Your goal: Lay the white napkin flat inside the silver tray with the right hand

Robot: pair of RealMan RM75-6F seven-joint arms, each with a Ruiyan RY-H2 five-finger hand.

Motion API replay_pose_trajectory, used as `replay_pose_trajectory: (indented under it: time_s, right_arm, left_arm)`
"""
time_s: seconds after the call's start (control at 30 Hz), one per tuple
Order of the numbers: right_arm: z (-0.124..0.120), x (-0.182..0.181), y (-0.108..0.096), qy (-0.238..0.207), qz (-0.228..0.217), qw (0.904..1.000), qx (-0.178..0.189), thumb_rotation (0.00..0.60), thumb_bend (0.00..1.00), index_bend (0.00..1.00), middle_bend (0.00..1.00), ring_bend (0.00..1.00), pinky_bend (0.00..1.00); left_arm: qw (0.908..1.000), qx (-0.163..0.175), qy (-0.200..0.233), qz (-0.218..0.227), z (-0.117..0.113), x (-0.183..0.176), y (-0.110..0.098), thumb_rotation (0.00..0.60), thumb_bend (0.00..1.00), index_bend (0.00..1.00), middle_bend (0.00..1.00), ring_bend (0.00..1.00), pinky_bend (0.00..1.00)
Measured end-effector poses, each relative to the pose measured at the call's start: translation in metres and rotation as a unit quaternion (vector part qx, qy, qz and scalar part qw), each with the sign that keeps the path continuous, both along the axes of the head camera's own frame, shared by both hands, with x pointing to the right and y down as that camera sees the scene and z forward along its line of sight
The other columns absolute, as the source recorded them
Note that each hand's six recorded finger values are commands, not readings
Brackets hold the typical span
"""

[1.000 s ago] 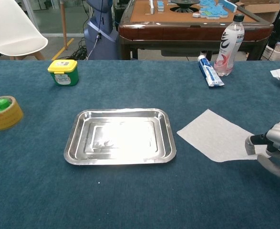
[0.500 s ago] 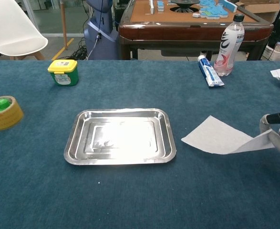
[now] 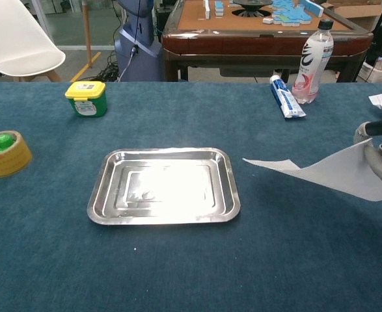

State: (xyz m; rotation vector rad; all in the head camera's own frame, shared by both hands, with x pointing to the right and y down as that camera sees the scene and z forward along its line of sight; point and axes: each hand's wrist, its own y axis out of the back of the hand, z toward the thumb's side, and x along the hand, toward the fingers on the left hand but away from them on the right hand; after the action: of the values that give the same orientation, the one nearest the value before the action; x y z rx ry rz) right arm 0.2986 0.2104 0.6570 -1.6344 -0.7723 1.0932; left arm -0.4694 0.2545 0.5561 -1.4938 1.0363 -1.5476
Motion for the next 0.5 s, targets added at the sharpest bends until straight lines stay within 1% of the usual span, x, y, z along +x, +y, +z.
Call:
replay_pose_trajectory:
  time_s: [0.23,0.5]
  right_arm:
    - [-0.003,-0.013,-0.008,-0.011,-0.004,0.9999,0.012,0.6,0.65,0.57,1.0,1.0,1.0]
    - [-0.012,-0.036,-0.018,-0.025,-0.019,0.999,0.033,0.6,0.65,0.58,1.0,1.0,1.0]
  left_arm:
    - [1.0,-0.002,0.0,0.002,0.001,0.002,0.001,0.6,0.23,0.41,0.35,0.23,0.48]
    - [1.0,0.004,0.002,0.001,-0.003,0.001,0.0,0.6,0.23,0.41,0.35,0.23,0.48]
